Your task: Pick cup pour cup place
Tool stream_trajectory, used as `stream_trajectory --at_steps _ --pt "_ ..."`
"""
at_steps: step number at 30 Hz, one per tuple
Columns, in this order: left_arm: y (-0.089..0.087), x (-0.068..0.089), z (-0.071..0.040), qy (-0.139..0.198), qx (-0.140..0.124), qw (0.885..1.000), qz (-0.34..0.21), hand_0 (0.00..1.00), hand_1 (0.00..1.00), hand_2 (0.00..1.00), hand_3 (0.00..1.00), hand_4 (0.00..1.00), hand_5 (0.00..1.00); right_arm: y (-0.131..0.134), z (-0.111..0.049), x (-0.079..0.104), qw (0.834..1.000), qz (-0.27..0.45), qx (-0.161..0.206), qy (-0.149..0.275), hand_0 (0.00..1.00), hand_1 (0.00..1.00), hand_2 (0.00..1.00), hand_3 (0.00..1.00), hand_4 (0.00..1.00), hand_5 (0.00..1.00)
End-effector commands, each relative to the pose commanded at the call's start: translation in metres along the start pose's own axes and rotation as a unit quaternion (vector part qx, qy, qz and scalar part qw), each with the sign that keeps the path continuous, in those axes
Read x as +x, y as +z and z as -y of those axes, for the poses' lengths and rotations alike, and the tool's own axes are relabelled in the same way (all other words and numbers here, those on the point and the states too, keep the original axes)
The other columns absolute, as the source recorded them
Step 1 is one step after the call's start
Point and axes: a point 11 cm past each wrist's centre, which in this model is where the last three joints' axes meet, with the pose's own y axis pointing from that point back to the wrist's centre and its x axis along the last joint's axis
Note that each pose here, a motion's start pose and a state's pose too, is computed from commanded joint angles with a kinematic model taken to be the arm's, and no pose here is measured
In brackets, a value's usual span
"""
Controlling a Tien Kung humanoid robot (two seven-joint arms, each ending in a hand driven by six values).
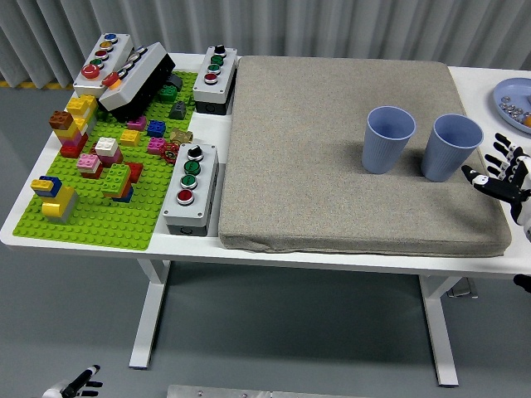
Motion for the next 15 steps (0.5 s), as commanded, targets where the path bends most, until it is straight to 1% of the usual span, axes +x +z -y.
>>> stream_trajectory --at_steps 3,5,15 --pt "0.001 0.002 0.000 0.002 -0.001 1.000 -0.001 0.863 0.829 0.833 0.753 0.630 0.982 -0.015 0.004 0.009 1.000 -0.005 0.014 0.008 0.942 0.891 0.972 0.945 0.800 0.197" --pt "0.001 0.004 -0.001 0.004 -0.001 1.000 -0.003 0.864 0.830 0.834 0.753 0.630 0.982 -0.020 0.006 0.011 1.000 -0.008 0.017 0.009 0.941 0.891 0.972 0.945 0.802 0.202" --pt "0.000 0.018 -0.004 0.018 -0.002 1.000 -0.015 0.864 0.829 0.833 0.753 0.631 0.982 -0.035 0.011 0.009 0.999 -0.025 0.027 -0.001 0.945 0.891 0.970 0.942 0.802 0.204"
